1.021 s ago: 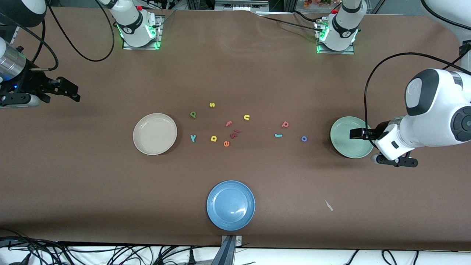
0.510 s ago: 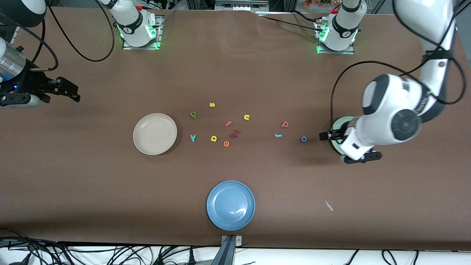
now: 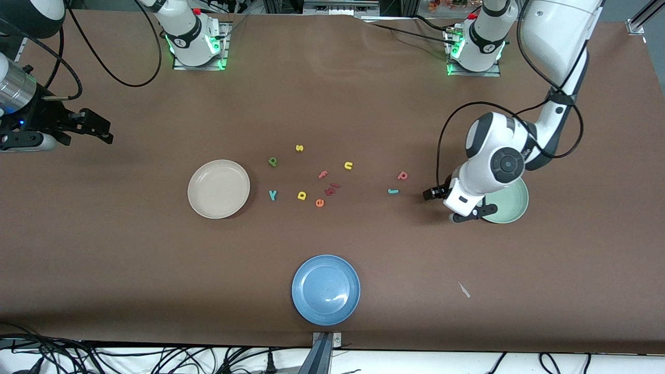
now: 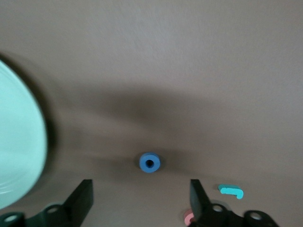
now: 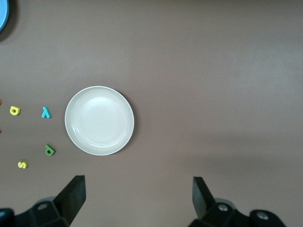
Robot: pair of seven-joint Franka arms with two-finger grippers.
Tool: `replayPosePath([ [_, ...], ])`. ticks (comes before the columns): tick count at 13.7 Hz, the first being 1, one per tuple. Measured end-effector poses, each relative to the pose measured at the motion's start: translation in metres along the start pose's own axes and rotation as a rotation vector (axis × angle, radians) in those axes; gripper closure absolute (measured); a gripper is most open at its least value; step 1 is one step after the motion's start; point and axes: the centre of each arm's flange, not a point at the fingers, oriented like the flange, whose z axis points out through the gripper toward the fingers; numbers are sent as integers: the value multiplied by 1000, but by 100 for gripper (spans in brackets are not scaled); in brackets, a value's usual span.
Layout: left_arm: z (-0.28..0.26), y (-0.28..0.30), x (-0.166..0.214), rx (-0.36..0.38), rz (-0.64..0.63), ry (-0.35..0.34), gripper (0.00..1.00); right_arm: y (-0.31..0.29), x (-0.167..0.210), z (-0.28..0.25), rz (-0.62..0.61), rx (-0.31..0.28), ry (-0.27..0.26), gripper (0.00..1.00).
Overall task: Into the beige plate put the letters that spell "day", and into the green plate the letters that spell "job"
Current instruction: 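Reach the left gripper to the blue letter o and grasp it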
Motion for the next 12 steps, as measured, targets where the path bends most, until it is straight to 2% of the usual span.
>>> replayPosePath([
  [1, 12, 5, -6, 3, 1, -5, 13, 0, 0, 0, 0, 0, 0, 0],
  [3, 33, 11, -10, 0, 1, -3, 33, 0, 0, 0, 0, 0, 0, 0],
  [9, 62, 7, -3, 3, 9, 18, 36, 0, 0, 0, 1, 0, 0, 0],
  [11, 63, 7, -3, 9, 16, 20, 42, 0, 0, 0, 1, 0, 0, 0],
  [12, 63, 7, -3, 10, 17, 20, 52, 0, 0, 0, 1, 0, 0, 0],
])
